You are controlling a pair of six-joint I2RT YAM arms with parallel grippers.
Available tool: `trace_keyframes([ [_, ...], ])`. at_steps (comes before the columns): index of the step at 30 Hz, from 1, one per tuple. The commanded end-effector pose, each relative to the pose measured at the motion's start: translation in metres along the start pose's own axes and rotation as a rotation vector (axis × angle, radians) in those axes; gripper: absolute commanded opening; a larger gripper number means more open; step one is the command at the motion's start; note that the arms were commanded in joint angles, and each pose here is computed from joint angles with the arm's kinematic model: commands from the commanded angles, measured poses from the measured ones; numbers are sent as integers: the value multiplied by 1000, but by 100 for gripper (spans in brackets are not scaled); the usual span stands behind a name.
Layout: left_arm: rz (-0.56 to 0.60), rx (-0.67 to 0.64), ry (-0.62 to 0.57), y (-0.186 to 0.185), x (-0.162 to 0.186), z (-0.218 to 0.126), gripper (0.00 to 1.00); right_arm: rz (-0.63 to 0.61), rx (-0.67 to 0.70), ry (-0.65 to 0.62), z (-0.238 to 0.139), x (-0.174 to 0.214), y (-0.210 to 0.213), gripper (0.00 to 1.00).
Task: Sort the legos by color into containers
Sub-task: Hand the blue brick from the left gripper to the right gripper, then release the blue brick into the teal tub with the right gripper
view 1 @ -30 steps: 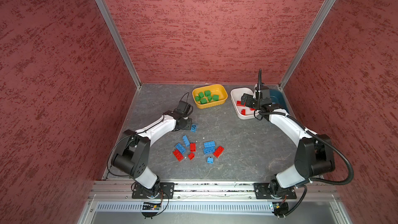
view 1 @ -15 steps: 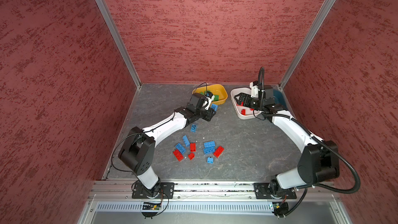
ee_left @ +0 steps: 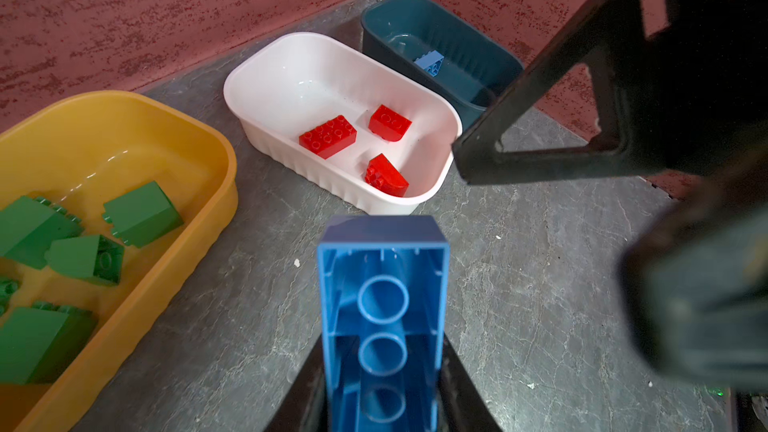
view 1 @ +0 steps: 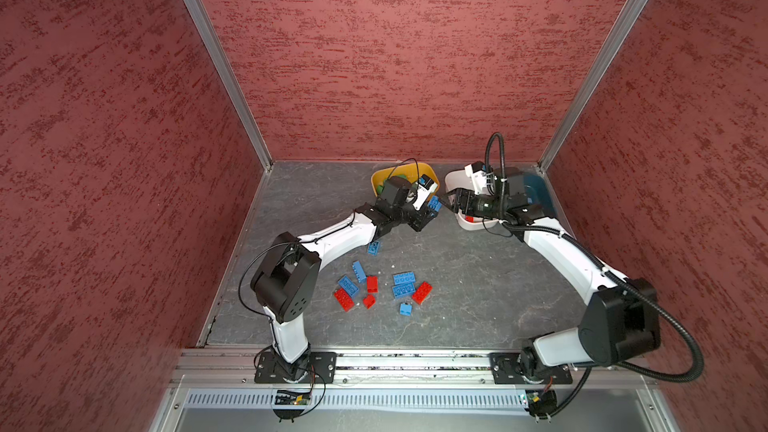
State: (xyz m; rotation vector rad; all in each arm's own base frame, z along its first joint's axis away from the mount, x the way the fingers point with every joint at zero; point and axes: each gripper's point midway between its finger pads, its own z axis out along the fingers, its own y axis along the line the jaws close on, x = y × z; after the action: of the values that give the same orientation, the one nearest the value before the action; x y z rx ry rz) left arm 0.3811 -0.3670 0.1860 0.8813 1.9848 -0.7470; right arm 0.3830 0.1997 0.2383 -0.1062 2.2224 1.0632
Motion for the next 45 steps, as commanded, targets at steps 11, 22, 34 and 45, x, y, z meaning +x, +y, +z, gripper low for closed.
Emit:
trace_keyframes([
  [11,81,46,-33,-17,-10,0,21,25,-17,66,39,9,0,36],
  [22,-12,-72,-43,13,-14,-10,100,29,165,-186,-6,-37,-38,3],
  [34,-214,-567,-165,107,8,-77,100,129,615,-493,-143,-86,-187,5],
  [45,-415,-637,144,122,93,-108,100,171,1010,-406,-167,-80,-289,10],
])
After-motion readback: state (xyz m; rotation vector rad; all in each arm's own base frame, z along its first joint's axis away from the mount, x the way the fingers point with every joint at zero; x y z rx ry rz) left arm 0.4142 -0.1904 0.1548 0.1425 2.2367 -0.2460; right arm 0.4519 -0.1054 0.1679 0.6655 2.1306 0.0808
